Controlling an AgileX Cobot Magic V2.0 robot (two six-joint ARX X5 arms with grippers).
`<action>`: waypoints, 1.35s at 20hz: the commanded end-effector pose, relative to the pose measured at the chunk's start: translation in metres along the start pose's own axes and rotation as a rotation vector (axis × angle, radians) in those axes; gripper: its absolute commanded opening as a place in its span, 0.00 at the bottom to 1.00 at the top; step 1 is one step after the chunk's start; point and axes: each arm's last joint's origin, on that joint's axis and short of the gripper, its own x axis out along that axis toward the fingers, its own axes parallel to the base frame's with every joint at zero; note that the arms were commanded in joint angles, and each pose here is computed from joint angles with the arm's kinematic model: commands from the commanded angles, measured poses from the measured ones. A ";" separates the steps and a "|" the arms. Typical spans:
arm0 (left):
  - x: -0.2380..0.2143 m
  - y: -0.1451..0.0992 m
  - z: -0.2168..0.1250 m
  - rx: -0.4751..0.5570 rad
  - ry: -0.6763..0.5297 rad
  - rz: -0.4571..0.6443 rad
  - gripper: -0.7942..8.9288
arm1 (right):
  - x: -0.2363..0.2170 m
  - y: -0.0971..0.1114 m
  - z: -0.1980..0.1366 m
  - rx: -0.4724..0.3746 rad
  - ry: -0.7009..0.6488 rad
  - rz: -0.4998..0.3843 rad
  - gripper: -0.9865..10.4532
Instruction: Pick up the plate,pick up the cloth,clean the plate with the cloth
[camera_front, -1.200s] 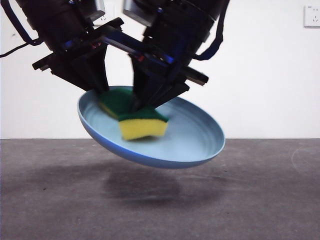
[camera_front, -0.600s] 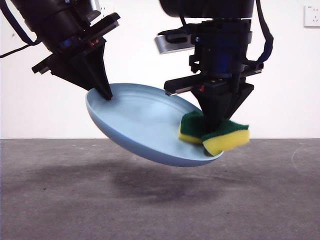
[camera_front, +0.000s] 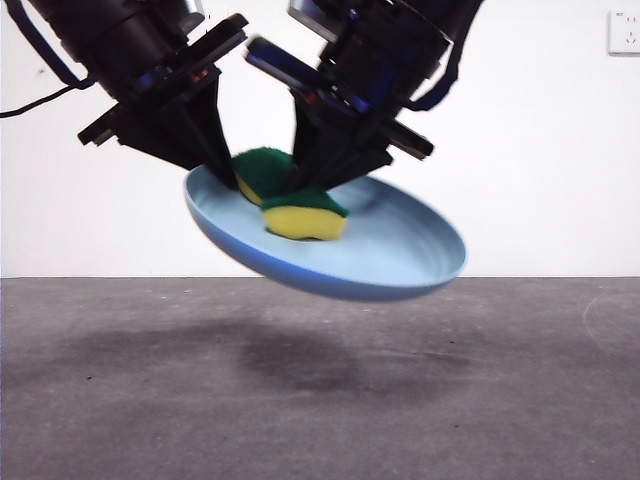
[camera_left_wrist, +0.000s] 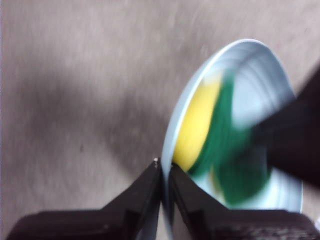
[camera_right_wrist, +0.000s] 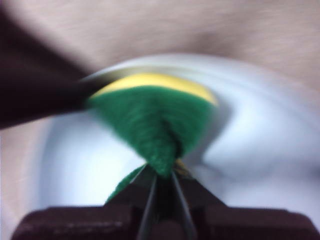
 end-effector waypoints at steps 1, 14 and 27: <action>-0.002 -0.009 0.011 -0.024 -0.097 -0.082 0.07 | 0.011 0.012 -0.014 -0.005 0.099 0.034 0.08; -0.004 -0.004 -0.008 -0.003 0.108 -0.150 0.07 | -0.003 -0.033 -0.023 -0.080 0.199 -0.625 0.08; -0.002 0.001 -0.005 0.110 0.048 0.184 0.07 | -0.005 -0.013 -0.008 0.035 0.080 0.123 0.08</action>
